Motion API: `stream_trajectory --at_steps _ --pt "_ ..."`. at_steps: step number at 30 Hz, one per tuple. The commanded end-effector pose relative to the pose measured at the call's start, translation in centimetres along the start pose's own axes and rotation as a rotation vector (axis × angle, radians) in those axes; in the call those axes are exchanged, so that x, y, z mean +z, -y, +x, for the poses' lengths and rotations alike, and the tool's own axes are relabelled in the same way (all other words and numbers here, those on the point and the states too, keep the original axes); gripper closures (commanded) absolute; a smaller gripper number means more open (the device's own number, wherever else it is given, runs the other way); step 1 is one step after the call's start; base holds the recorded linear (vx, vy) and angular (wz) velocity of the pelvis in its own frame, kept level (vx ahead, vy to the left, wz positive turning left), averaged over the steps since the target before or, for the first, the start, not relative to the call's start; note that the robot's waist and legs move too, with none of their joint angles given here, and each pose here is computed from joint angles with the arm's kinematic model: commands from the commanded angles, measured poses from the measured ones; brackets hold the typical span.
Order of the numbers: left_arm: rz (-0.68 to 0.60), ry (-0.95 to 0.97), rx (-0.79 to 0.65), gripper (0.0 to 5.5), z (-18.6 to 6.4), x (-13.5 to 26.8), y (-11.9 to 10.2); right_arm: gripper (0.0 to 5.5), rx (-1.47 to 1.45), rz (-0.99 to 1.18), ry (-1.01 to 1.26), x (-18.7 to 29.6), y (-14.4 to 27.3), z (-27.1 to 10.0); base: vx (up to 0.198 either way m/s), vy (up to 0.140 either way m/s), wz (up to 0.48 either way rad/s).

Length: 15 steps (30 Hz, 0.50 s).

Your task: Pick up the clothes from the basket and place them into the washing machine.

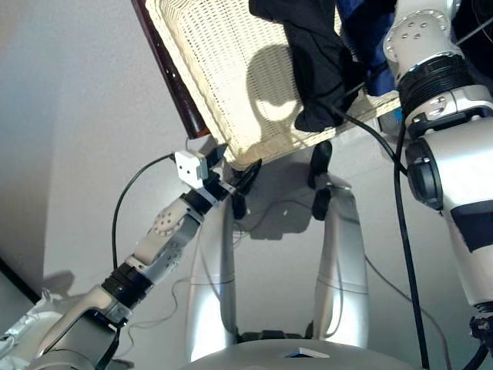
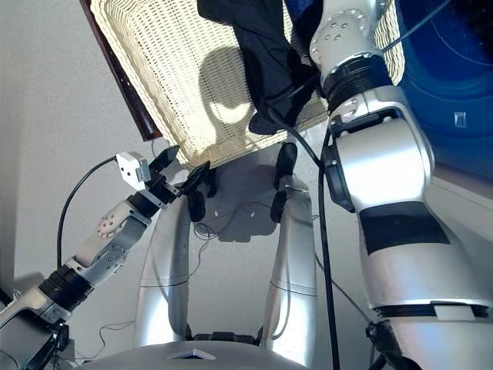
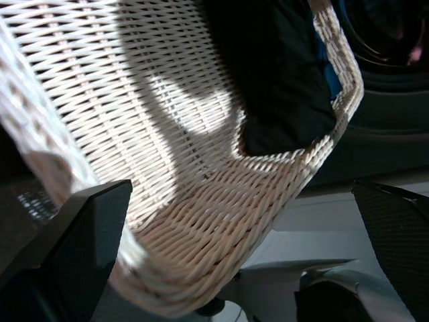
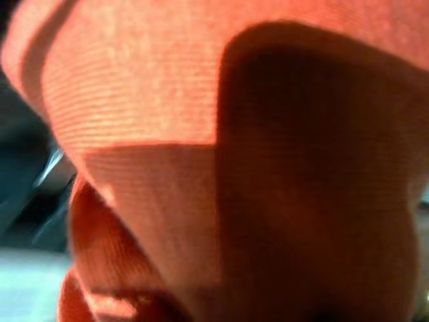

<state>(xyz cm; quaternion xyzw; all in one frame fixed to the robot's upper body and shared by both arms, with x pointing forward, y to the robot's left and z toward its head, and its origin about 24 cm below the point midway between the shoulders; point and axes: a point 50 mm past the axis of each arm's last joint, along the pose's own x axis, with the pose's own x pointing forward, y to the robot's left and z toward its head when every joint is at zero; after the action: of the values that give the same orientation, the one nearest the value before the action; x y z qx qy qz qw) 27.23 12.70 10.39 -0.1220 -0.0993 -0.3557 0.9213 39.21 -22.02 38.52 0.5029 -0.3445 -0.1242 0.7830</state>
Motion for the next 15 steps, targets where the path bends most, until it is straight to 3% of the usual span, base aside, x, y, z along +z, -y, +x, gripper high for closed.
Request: stream_trajectory --at_steps 1,15 --pt "-0.025 0.031 -0.04 0.0 -1.0 0.6 0.9 5.5 0.055 0.06 0.181 4.8 -3.2 1.0 0.0 0.0 0.0" --pt "-0.023 0.028 -0.099 0.0 -0.8 1.7 2.0 5.5 -0.146 0.056 0.334 11.5 -0.2 2.8 0.0 0.0 0.0"
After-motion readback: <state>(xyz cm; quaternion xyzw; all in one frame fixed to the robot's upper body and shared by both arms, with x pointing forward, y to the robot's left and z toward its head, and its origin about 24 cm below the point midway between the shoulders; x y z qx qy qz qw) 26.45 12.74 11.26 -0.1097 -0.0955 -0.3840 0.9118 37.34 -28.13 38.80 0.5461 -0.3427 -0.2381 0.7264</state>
